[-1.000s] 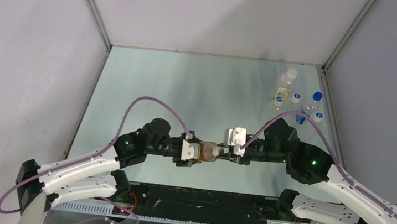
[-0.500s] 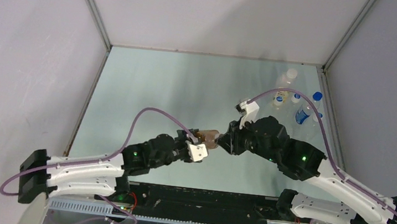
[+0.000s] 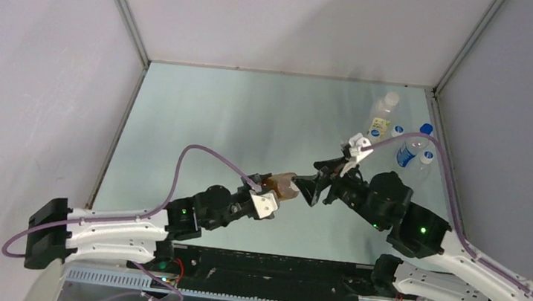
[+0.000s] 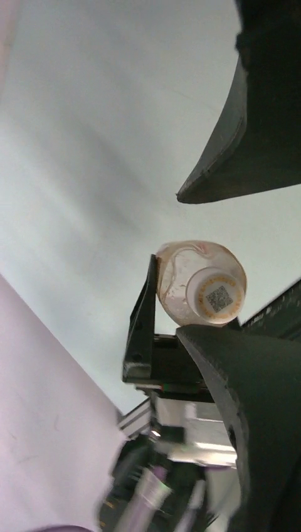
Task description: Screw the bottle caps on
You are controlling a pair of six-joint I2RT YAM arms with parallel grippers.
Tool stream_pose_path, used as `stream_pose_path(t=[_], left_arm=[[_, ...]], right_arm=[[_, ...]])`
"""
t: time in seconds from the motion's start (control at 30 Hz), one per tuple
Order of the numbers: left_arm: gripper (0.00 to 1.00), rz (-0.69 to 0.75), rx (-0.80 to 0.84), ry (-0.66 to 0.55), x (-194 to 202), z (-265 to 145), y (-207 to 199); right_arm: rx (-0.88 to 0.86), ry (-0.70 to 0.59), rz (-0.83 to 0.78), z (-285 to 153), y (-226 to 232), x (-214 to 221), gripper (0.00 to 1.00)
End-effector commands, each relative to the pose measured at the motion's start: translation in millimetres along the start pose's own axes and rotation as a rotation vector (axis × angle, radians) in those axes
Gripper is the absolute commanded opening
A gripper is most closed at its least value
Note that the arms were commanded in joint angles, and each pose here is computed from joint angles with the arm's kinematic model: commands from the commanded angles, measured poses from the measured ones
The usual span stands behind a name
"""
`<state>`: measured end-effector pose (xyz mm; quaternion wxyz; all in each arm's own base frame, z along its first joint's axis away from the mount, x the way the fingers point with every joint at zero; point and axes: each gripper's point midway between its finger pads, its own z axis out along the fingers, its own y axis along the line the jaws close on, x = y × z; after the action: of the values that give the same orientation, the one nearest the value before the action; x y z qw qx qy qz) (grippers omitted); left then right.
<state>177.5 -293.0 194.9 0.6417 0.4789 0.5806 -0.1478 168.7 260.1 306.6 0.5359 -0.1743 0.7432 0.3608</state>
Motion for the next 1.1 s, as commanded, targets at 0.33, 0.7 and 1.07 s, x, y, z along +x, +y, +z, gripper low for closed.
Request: stream_pose_path(t=[0.33,0.7,1.07], left_arm=[[0.09,0.009,0.552,-0.01,-25,-28,-41],[0.08,0.009,0.619,0.005,-29,-29,-48],[0.08,0.002,0.609,-0.015,-34,-25,-47]], right_arm=[[-0.617,0.046,-0.779,-71,43,12,0.68],[-0.666,0.1,-0.802,-58,48,20,0.47],[-0.719,0.179,-0.73,-59,54,35,0.33]])
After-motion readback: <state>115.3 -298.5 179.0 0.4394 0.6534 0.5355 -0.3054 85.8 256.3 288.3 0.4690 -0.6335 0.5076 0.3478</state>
